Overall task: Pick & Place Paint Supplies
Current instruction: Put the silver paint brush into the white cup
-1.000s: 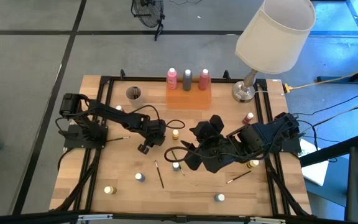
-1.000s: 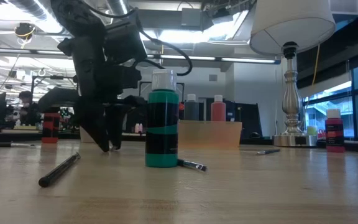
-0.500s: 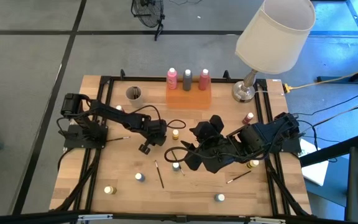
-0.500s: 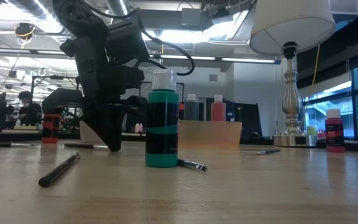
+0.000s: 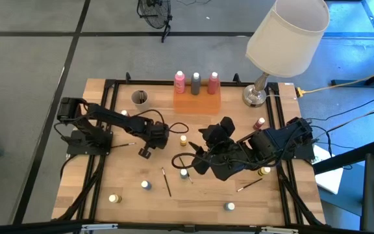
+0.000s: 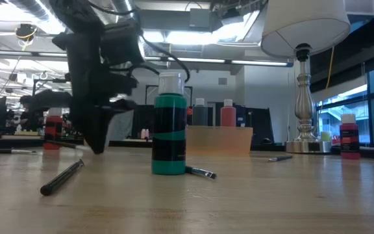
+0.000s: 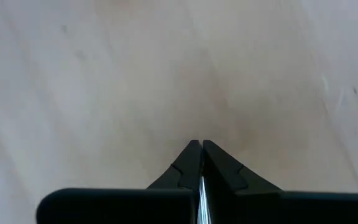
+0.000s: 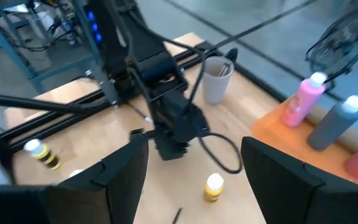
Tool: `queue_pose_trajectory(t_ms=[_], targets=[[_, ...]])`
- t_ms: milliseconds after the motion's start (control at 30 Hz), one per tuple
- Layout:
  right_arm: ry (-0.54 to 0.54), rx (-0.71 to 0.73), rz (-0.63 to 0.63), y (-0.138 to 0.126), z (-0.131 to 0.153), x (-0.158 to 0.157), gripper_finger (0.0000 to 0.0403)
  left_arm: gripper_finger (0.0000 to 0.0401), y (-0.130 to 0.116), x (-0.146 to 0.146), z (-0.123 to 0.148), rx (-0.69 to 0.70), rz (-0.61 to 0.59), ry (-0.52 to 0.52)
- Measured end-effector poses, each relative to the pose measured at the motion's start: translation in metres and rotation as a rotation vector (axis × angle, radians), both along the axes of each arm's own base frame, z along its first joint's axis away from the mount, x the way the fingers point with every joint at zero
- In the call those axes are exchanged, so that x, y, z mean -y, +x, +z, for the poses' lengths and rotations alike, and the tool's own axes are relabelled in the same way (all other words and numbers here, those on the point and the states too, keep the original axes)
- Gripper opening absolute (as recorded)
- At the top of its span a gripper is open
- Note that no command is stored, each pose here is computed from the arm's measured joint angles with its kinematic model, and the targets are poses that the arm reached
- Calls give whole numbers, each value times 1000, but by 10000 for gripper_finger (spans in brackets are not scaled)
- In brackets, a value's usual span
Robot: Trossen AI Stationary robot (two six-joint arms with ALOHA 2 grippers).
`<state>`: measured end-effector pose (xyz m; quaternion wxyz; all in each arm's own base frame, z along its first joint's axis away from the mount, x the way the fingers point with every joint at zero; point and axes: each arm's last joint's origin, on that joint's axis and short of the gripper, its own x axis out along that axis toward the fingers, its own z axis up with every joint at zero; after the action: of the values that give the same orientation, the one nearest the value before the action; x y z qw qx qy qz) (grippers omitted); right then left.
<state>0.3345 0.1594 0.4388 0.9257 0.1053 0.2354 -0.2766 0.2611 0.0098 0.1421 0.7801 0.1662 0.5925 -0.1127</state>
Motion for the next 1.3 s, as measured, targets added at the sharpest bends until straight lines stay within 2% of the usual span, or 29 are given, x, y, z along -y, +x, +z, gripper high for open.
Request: queue_pose_trajectory(t_ms=[167, 367, 500, 633, 733, 867, 1067, 1300], targets=[[-72, -5, -31, 4, 1, 9, 261, 2, -10, 0, 24, 47, 43, 26], [-105, -22, -57, 12, 2, 26, 261, 2, -27, -1, 63, 202, 124, 11], [-81, 20, -108, 18, 8, 45, 261, 2, -38, -3, 83, 295, 170, 8], [13, 84, -96, 17, 21, 63, 261, 2, -45, -5, 96, 369, 225, -43], [82, 102, -49, 11, 30, 71, 261, 2, -51, -4, 103, 404, 235, -72], [110, 190, -67, -5, 52, 87, 261, 2, -60, -4, 118, 424, 208, -87], [64, 264, -106, -28, 77, 115, 261, 2, -58, -10, 157, 545, 248, -42], [29, 273, -114, -39, 86, 126, 261, 2, -58, -13, 215, 725, 217, 0]])
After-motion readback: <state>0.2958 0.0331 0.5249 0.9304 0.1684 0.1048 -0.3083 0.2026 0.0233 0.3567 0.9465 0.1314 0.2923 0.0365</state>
